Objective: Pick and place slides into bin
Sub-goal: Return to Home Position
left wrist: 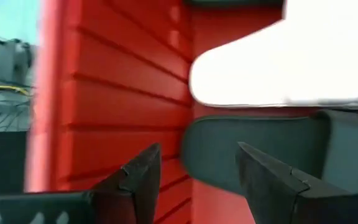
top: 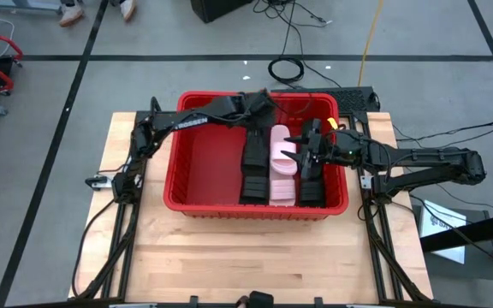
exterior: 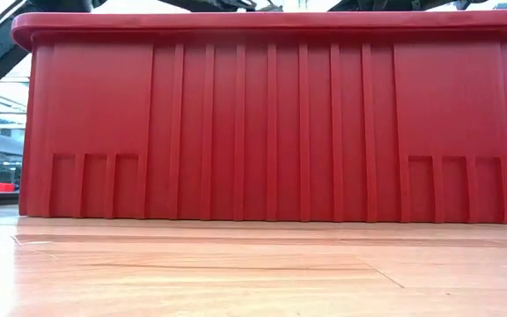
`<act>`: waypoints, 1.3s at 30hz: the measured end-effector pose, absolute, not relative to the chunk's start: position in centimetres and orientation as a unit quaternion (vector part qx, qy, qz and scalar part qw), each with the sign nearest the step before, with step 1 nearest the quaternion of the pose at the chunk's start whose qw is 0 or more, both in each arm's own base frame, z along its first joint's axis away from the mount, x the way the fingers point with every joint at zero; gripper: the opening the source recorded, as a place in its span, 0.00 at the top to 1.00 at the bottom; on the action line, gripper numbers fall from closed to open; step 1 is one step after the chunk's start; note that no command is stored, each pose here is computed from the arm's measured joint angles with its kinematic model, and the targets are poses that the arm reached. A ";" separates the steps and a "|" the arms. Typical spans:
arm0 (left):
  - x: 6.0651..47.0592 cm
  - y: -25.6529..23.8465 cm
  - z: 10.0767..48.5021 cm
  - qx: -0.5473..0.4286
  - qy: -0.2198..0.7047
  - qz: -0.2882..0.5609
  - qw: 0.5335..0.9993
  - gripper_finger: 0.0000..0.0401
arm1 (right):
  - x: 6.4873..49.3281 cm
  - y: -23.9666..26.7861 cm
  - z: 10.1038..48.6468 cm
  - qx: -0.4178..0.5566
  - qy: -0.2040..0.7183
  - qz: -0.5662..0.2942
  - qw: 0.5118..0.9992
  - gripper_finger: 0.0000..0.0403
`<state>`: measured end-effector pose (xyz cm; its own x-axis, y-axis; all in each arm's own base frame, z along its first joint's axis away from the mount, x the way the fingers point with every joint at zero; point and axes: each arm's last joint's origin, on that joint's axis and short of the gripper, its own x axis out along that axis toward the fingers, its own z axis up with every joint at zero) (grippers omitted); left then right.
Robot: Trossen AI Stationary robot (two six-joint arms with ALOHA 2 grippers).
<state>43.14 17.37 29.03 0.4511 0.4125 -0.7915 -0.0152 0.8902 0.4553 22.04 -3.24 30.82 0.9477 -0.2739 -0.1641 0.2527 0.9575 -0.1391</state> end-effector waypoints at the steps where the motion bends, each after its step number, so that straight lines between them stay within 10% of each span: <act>1: 42.9 17.5 29.5 0.196 0.504 0.135 0.830 0.51 | 22.0 -3.2 30.8 -0.058 0.091 -0.134 0.985 0.58; 22: 33.3 14.8 42.5 0.167 0.406 0.218 0.872 0.51 | 22.4 -1.3 31.9 -0.060 0.032 -0.093 0.993 0.58; 39: 23.8 6.8 49.9 0.118 0.292 0.069 0.947 0.51 | 22.4 0.3 32.8 -0.114 -0.015 -0.061 0.991 0.58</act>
<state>23.82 6.81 49.90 0.8197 0.1998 -0.5369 -0.0625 0.9628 0.2630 22.39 0.32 32.85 0.9920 -0.1185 0.0432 0.1252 0.9662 -0.2252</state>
